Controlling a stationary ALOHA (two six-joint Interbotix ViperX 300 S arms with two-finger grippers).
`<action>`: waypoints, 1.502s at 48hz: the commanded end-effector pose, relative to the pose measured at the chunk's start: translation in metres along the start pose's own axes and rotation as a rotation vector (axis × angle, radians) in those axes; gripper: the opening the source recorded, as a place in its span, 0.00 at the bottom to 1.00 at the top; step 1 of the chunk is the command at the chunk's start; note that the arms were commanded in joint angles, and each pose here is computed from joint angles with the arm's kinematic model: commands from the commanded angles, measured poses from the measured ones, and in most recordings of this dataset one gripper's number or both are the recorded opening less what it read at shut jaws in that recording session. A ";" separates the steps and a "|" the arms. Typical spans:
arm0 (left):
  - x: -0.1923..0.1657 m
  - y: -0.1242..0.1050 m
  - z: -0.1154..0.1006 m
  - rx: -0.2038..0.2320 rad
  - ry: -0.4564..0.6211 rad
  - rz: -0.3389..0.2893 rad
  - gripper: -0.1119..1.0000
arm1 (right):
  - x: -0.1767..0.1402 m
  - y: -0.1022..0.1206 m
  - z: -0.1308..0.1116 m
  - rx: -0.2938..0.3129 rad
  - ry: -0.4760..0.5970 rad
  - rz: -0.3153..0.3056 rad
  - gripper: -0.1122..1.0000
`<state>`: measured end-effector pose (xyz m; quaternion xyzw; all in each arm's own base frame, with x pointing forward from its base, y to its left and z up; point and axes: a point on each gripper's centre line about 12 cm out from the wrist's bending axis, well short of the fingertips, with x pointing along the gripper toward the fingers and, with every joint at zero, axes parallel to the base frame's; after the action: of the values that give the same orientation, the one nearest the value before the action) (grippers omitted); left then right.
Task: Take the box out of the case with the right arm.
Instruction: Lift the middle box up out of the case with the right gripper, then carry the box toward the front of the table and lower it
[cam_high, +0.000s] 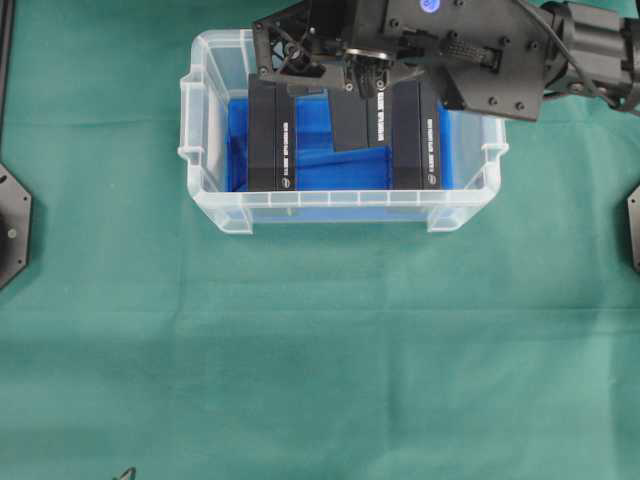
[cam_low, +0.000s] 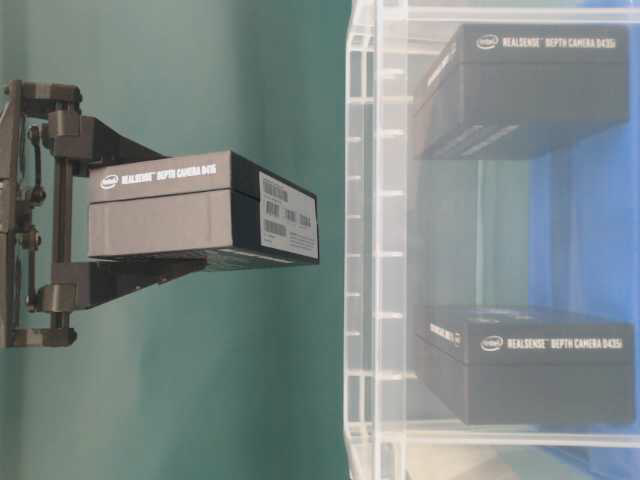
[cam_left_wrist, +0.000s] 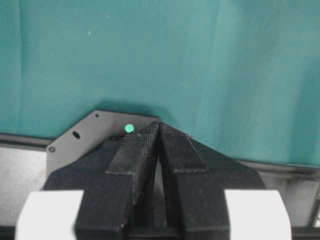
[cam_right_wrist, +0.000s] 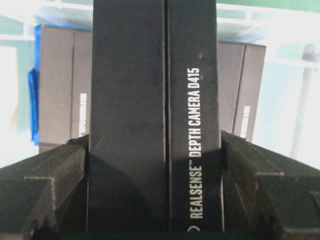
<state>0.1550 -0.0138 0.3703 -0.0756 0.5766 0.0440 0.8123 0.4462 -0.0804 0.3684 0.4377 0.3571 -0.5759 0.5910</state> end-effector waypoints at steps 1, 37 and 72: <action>-0.004 -0.001 0.003 0.003 -0.017 -0.003 0.10 | -0.037 -0.010 0.008 0.020 -0.008 0.089 0.69; -0.003 -0.001 0.004 0.001 -0.011 -0.001 0.10 | -0.098 -0.032 -0.122 0.095 0.012 0.097 0.69; -0.004 -0.001 0.003 -0.003 -0.015 -0.002 0.10 | -0.109 -0.041 -0.183 0.116 0.044 0.099 0.69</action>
<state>0.1554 -0.0138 0.3700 -0.0780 0.5771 0.0459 0.8117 0.4153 0.1344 0.3877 0.4874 0.3190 -0.5638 0.5855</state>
